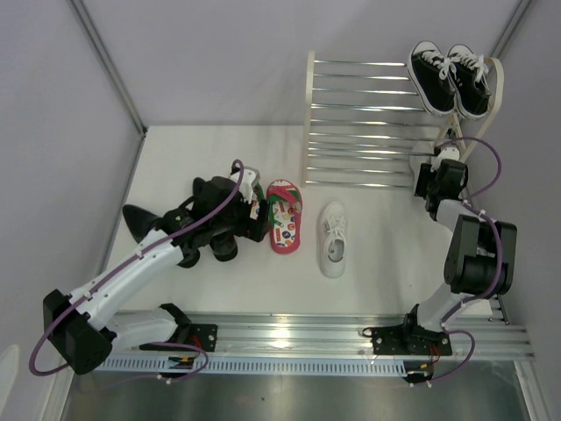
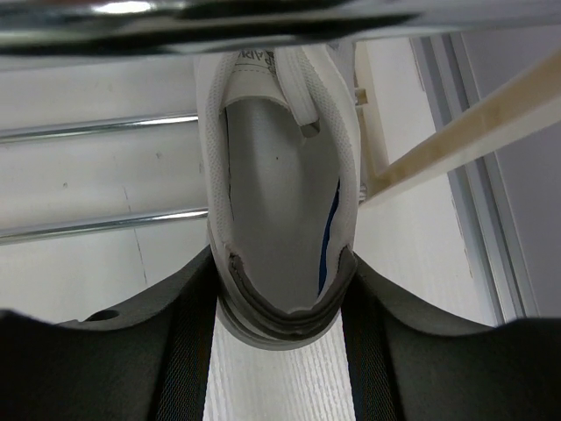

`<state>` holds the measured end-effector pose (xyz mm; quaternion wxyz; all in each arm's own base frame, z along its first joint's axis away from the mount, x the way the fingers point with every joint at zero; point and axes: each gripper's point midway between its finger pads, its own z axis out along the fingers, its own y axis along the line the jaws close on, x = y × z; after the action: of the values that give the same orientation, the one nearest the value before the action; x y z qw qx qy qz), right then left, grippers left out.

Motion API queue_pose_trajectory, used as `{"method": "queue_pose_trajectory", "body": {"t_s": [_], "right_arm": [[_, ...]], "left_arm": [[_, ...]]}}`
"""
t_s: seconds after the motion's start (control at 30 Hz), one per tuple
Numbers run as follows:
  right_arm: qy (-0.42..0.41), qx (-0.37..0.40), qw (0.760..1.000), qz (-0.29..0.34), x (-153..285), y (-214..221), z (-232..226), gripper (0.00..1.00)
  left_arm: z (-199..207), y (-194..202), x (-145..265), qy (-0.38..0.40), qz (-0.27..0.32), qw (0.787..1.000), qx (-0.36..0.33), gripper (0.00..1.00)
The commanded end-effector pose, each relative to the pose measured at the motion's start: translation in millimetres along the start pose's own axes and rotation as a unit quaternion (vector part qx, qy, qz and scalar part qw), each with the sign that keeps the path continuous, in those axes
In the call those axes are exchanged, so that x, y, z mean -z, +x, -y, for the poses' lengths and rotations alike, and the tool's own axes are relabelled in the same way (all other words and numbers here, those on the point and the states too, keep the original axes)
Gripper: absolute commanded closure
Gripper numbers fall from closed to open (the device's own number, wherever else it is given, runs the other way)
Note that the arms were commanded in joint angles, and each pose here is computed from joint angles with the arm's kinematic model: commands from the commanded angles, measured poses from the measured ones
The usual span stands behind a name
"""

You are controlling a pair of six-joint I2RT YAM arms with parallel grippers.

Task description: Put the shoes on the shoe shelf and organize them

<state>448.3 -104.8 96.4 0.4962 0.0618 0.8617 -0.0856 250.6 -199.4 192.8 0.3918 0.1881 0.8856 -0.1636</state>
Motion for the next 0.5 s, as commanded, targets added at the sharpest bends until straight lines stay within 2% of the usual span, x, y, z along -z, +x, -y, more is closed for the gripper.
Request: {"method": "queue_pose_trajectory", "body": {"t_s": [0.0, 0.07, 0.23, 0.27, 0.3, 0.33, 0.47], "right_arm": [[0.014, 0.011, 0.998, 0.061, -12.5, -37.0, 9.7, 0.66], [0.015, 0.006, 0.999, 0.047, -18.6, -27.6, 9.4, 0.63], [0.018, 0.003, 0.999, 0.034, -22.6, -20.1, 11.1, 0.48], [0.019, 0.003, 0.999, 0.035, -21.9, -22.1, 11.5, 0.45], [0.023, 0.000, 0.999, 0.037, -20.4, -24.5, 12.9, 0.36], [0.026, -0.001, 0.999, 0.034, -19.8, -22.7, 14.2, 0.32], [0.013, -0.004, 1.000, 0.017, -14.4, -19.3, 11.4, 0.17]], "left_arm": [[6.5, -21.5, 4.6, 0.004, 0.028, 1.000, 0.002, 0.01], [5.3, -22.1, 4.9, 0.000, 0.030, 1.000, 0.003, 0.01], [5.8, -23.7, 5.4, 0.001, 0.032, 0.999, 0.005, 0.01], [6.7, -24.2, 5.7, 0.002, 0.033, 0.999, 0.006, 0.01], [6.5, -25.0, 5.5, 0.002, 0.034, 0.999, 0.007, 0.01], [7.3, -25.9, 5.6, 0.003, 0.034, 0.999, 0.007, 0.01], [10.0, -26.5, 5.6, 0.007, 0.036, 0.999, 0.007, 0.01]]}}
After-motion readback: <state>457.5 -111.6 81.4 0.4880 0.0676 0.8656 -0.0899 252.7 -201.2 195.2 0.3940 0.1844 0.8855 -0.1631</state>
